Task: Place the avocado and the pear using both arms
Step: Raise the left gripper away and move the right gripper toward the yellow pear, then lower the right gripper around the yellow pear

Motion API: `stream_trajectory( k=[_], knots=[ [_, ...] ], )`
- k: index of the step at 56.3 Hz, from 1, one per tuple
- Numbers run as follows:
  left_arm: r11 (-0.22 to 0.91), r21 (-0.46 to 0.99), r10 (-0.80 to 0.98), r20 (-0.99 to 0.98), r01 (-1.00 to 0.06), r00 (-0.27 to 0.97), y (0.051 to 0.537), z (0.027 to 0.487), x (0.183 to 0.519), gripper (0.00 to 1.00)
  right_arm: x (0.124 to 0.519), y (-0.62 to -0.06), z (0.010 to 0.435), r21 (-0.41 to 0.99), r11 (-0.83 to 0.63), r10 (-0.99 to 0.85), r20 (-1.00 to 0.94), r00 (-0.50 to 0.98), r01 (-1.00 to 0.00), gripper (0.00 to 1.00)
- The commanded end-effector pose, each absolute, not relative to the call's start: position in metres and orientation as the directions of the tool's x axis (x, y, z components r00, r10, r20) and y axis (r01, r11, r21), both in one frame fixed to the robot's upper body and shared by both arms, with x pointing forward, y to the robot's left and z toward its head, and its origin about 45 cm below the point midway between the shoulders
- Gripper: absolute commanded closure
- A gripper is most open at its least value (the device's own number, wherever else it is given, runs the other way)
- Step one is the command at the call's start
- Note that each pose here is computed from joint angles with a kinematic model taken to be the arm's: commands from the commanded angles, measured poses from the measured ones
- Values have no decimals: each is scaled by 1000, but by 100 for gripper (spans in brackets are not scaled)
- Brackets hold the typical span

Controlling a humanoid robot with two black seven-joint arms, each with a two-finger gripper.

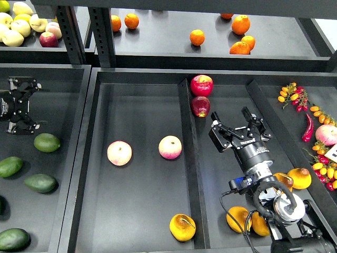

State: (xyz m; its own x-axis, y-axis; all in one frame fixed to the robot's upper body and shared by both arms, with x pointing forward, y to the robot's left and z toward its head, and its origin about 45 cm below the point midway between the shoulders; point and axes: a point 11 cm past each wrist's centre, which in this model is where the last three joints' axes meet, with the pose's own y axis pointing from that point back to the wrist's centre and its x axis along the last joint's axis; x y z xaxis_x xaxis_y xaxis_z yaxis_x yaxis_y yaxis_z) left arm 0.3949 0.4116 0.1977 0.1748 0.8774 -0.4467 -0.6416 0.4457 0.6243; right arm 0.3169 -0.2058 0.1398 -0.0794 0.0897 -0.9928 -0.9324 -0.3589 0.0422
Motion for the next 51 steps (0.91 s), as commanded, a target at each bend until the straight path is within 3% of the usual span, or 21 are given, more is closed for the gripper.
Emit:
stream_trajectory(
  k=[1,8,16,27,40,51],
  knots=[
    [528,505,790,-586,-683,178,393,203,390,1,310,-203,134,68,-399,48,-994,-95,-914,0],
    [604,338,643,-742,-722,190,373,212,378,1,304,-204,129,99,-439,-12,-994,-104,-893,0],
    [617,208,514,-837,-759,189,367,212,353,1,297,-206,123,130,-477,-71,-991,-109,-869,0],
    [542,40,344,-922,-840,178,370,203,320,1,283,-212,111,210,-548,-201,-973,-117,-810,0],
    [409,-157,69,-977,-899,202,335,186,277,1,268,-224,96,328,-614,-351,-928,-124,-718,0],
    [347,-174,-26,-984,-922,176,318,168,265,1,261,-220,86,380,-631,-438,-894,-93,-677,0]
  ],
)
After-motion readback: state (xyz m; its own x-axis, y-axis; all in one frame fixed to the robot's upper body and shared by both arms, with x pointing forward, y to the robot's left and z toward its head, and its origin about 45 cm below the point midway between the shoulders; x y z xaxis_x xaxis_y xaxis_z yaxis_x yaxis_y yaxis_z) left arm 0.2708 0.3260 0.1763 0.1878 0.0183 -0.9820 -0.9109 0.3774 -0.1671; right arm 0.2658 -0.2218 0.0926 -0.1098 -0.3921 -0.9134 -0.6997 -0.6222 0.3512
